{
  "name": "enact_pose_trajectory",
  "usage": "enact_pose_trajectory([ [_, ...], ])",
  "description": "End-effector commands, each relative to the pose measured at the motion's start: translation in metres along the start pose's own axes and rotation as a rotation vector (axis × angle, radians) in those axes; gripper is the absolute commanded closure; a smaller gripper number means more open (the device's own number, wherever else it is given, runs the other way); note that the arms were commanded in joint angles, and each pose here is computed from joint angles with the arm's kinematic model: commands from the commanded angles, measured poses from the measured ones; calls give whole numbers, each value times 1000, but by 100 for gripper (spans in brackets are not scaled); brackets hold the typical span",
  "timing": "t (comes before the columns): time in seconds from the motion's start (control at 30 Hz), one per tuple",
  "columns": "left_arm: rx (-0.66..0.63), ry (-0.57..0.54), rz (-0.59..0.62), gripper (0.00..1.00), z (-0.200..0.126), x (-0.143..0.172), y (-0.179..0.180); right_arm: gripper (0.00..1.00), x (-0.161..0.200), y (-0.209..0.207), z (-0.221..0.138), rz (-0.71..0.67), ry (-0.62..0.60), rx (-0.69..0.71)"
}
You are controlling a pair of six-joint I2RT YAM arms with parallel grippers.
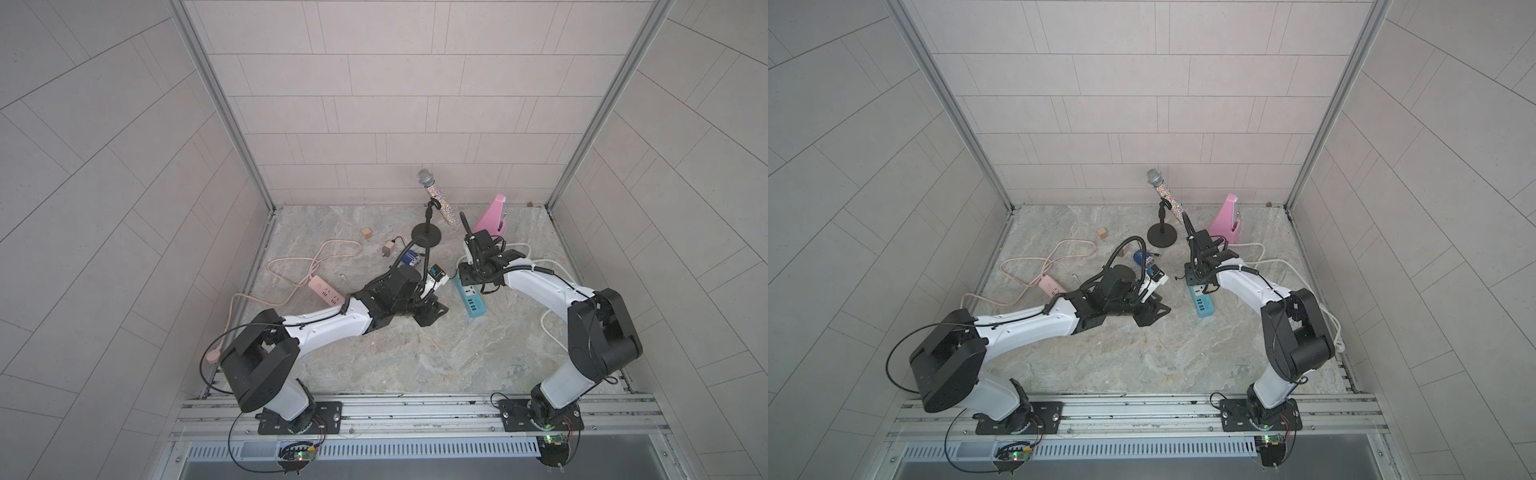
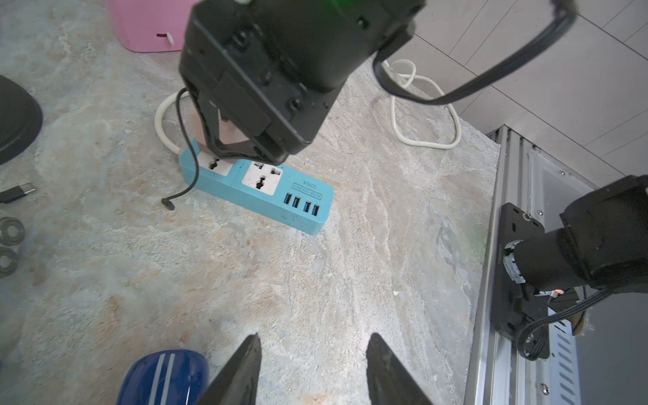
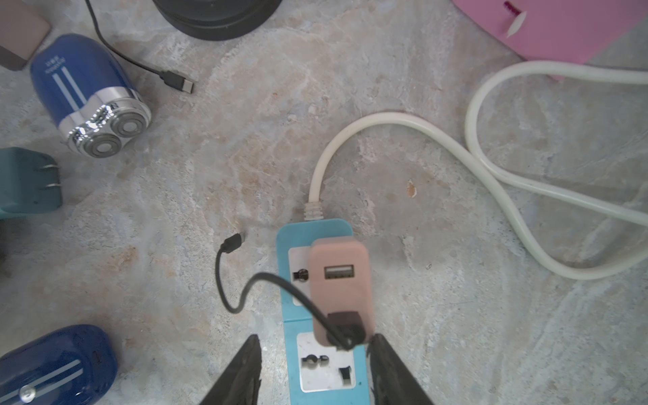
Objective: Unplug the electric shaver
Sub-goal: Remove the plug from the socket.
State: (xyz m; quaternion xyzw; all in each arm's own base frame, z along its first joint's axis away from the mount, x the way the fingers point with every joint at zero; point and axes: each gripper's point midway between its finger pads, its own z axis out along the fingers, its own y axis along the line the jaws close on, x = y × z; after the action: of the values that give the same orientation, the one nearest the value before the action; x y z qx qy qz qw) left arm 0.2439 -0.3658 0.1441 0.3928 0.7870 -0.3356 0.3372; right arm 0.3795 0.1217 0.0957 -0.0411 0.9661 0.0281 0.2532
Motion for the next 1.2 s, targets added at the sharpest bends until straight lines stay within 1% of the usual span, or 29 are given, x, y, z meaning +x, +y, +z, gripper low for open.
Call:
enact_pose_trajectory([
  [0.0,28,-38,12,49,-6,-7,-9,53,0,-4,1,-20,15,21],
  [0.1,36,-38,14,49,-7,-6,-11,61,0,-5,3,-21,21,21],
  [0.17,35,-37,13,50,-7,-6,-11,68,1,-6,5,-19,28,29],
  [0.27,35,-34,11,50,-6,-5,-11,68,3,-8,9,-21,53,38],
  [0.33,34,-38,9,50,-6,-5,-11,73,3,-7,12,-23,60,32],
  [0.37,35,-42,7,50,-7,-5,-11,73,2,-6,13,-23,60,29],
  [0.4,37,-41,5,50,-7,-4,-11,71,2,-5,14,-23,62,27],
  [0.43,37,-41,3,48,-7,-4,-12,66,1,-5,14,-20,60,28],
  [0.47,36,-41,1,45,-7,-4,-11,63,0,-5,14,-21,58,29],
  [0.5,36,-40,-2,42,-6,-3,-11,61,1,-5,16,-22,59,29],
  [0.63,34,-41,-3,39,-8,-2,-11,56,-1,-5,18,-21,59,30],
  [0.83,38,-39,-8,38,-8,-1,-12,54,-6,-1,19,-13,48,11],
  [1.0,33,-32,-12,38,-6,1,-11,54,-11,1,18,-5,36,-1],
  [1.1,35,-28,-13,37,-6,2,-12,66,-10,2,21,-10,48,-2],
  [1.13,33,-28,-14,38,-6,3,-11,72,-9,3,22,-12,56,-3],
  [1.17,31,-28,-12,38,-5,3,-11,75,-8,3,23,-12,62,-7],
])
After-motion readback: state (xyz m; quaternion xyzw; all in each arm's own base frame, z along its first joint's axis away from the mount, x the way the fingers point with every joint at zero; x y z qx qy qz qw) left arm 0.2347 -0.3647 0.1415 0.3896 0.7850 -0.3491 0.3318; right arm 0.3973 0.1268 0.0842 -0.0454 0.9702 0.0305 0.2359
